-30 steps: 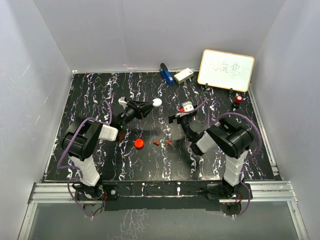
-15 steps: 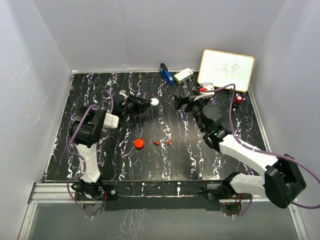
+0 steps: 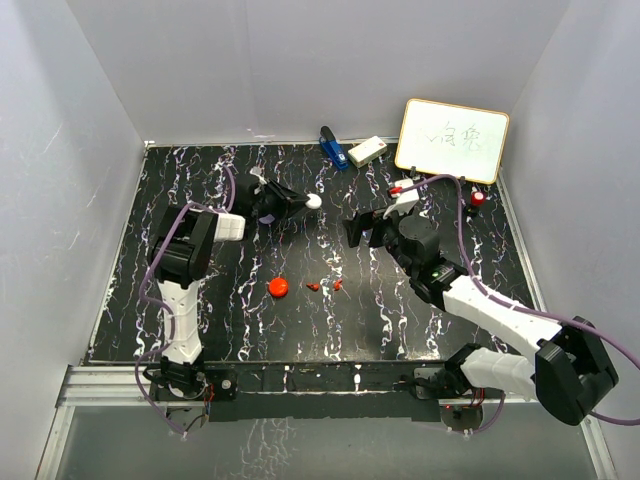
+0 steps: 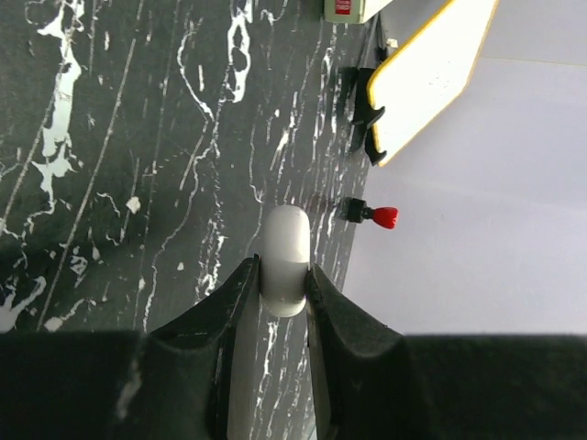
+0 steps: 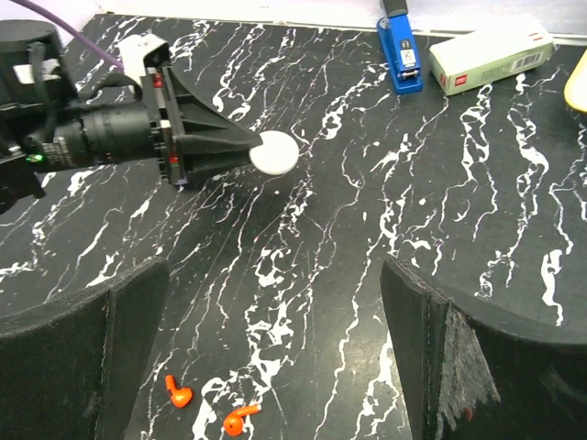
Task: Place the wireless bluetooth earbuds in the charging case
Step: Place the charging case at the center of the board.
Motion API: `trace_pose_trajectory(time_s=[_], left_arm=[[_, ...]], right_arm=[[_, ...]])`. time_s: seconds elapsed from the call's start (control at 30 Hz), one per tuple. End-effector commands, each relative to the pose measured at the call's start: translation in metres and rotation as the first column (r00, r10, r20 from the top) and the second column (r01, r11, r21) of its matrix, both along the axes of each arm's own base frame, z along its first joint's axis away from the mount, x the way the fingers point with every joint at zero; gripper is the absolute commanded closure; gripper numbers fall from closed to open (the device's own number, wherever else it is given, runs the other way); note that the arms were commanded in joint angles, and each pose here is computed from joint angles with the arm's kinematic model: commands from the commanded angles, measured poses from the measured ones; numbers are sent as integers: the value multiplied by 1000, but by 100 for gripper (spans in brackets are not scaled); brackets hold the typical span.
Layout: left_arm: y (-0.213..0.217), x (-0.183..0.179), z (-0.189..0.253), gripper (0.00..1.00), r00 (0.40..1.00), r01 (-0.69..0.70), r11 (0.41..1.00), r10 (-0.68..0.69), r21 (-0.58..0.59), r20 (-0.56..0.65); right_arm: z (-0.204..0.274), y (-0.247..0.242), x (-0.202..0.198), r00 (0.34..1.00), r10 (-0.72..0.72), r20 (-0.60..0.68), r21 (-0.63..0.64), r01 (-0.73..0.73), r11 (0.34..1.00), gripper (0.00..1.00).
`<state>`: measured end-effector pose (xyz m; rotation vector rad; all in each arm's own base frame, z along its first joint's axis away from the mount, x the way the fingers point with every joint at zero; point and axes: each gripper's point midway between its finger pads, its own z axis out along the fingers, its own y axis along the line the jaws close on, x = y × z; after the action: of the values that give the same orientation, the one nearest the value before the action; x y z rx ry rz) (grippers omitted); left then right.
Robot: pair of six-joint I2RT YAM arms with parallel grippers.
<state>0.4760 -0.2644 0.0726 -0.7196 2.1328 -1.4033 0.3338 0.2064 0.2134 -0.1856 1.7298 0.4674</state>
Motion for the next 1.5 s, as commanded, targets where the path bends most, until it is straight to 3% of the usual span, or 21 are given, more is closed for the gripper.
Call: trace_pose_trajectory(time_s=[0.0, 0.17, 0.27, 0.47, 0.57, 0.7, 0.9, 1.17, 1.27, 1.47], left_arm=[[-7, -1, -19, 100, 999, 28, 998, -27, 56, -28], [-8, 0, -25, 96, 999, 38, 996, -35, 82, -37], [-8, 1, -26, 88, 999, 42, 995, -38, 91, -37], [-5, 0, -3, 44, 999, 49, 991, -50, 125, 0], [5, -1, 20, 16, 999, 30, 982, -37, 189, 34], [27, -12, 68, 2, 993, -20, 967, -10, 256, 117], [50, -52, 125, 1, 972, -49, 951, -26, 307, 235], [87, -125, 112, 3, 974, -42, 885, -68, 464, 218], [106, -137, 105, 3, 979, -88, 853, -23, 515, 204], [127, -140, 109, 6, 985, -113, 874, 35, 473, 170]], right_arm=[[15, 7, -6, 999, 34, 13, 77, -35, 996, 2], [11, 9, -8, 999, 47, -5, 84, -46, 995, 2], [9, 10, -10, 998, 54, -16, 89, -52, 995, 2], [-9, 21, -9, 991, 83, -107, 114, -71, 991, 2], [-19, 31, -10, 981, 126, -147, 104, -112, 988, 2], [-24, 37, -9, 974, 159, -161, 82, -147, 986, 1], [-30, 45, -10, 963, 200, -180, 58, -193, 980, 2], [-59, 90, -33, 893, 354, -279, 35, -359, 933, 7], [-75, 122, -47, 854, 410, -320, 4, -432, 902, 8], [-87, 169, -58, 850, 415, -326, -108, -469, 877, 8]])
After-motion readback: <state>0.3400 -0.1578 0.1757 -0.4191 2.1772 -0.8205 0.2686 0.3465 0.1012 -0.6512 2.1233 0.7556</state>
